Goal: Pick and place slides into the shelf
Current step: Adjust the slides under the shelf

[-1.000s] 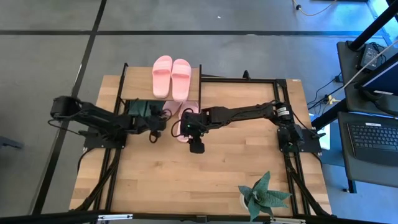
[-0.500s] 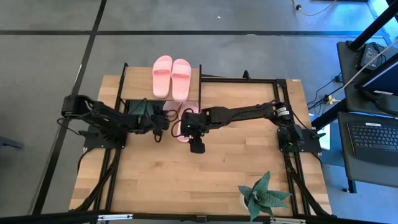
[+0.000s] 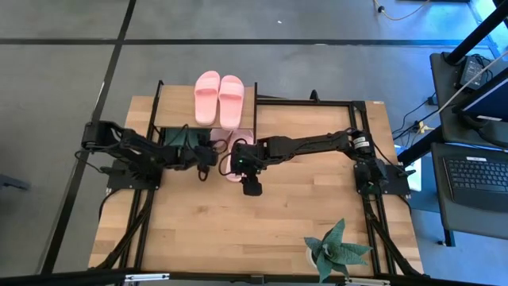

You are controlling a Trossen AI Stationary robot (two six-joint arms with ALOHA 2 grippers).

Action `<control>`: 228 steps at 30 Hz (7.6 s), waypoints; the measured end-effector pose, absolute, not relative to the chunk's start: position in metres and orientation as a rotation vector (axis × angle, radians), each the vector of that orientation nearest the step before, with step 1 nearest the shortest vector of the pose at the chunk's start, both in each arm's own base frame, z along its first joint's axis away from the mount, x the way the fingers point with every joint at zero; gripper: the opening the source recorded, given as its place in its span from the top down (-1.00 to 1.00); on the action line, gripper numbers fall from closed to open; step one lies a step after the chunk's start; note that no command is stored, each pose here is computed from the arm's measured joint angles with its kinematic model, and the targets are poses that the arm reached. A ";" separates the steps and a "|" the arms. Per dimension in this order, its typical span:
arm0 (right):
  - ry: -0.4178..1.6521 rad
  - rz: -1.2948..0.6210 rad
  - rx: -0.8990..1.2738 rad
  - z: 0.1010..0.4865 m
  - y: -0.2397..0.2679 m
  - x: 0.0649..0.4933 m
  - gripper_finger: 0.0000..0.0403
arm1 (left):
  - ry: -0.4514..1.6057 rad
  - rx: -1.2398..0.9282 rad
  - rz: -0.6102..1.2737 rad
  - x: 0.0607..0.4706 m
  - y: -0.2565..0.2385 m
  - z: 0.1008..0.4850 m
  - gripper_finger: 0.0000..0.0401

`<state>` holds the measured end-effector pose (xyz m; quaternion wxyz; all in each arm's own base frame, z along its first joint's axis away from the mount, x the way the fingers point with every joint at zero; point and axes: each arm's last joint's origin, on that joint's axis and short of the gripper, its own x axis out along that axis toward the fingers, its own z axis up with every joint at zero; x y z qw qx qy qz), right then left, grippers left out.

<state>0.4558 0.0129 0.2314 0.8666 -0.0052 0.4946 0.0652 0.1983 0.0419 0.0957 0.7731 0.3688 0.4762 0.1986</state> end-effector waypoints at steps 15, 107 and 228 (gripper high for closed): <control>1.037 0.133 -0.004 0.231 0.013 0.456 0.00 | 1.026 0.719 0.416 0.196 0.052 0.095 0.27; 1.057 0.185 -0.008 0.231 0.050 0.452 0.00 | 0.987 0.300 0.555 0.223 0.003 0.118 0.54; 0.829 -0.076 0.158 0.116 -0.058 0.443 0.00 | 0.407 0.017 0.069 0.127 0.010 0.201 0.07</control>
